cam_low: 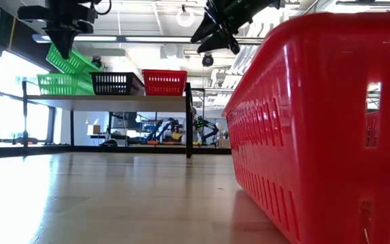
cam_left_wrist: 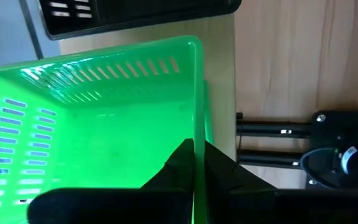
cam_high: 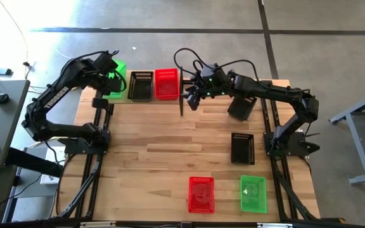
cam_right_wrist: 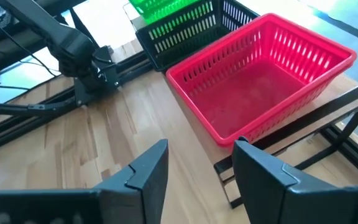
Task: Stack baskets on shelf by color
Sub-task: Stack the left green bin on top of the green bin on the shelf
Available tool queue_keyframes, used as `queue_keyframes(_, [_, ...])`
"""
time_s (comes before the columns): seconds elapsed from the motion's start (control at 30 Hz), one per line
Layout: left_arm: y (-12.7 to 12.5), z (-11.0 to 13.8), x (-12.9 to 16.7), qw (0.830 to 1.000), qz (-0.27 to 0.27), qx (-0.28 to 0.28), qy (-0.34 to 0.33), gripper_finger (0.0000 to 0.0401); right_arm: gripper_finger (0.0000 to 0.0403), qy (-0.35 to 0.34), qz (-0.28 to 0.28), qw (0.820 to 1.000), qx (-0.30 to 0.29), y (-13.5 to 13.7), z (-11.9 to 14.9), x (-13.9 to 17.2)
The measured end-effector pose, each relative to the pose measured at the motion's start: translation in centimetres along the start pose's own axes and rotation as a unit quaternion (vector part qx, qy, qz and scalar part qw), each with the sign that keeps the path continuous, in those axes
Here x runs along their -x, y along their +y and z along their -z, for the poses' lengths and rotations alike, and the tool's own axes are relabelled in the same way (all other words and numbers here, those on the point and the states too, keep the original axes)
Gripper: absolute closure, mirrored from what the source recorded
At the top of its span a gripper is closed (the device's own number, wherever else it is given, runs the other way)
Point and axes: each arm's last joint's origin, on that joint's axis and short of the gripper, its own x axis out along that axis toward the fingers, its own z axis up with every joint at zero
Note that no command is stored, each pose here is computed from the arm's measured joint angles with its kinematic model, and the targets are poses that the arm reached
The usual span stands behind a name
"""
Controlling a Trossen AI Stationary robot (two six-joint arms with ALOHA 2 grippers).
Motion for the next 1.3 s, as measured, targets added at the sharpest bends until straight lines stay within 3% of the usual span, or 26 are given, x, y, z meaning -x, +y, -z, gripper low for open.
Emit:
queue_keyframes(0.27, [0.2,-0.4,-0.4,1.0,0.017,0.005,-0.013,0.04,0.0242,0.005,0.001,1.0,-0.001,0.0,0.1,0.0])
queue_keyframes(0.57, [0.6,0.2,-0.5,0.996,0.041,0.077,-0.036,0.04,0.0242,0.005,0.001,1.0,-0.002,0.0,0.1,0.0])
queue_keyframes(1.3, [1.5,1.3,-0.8,0.99,0.053,0.106,-0.075,0.04,0.0242,0.012,-0.024,1.0,-0.009,0.2,0.2,0.0])
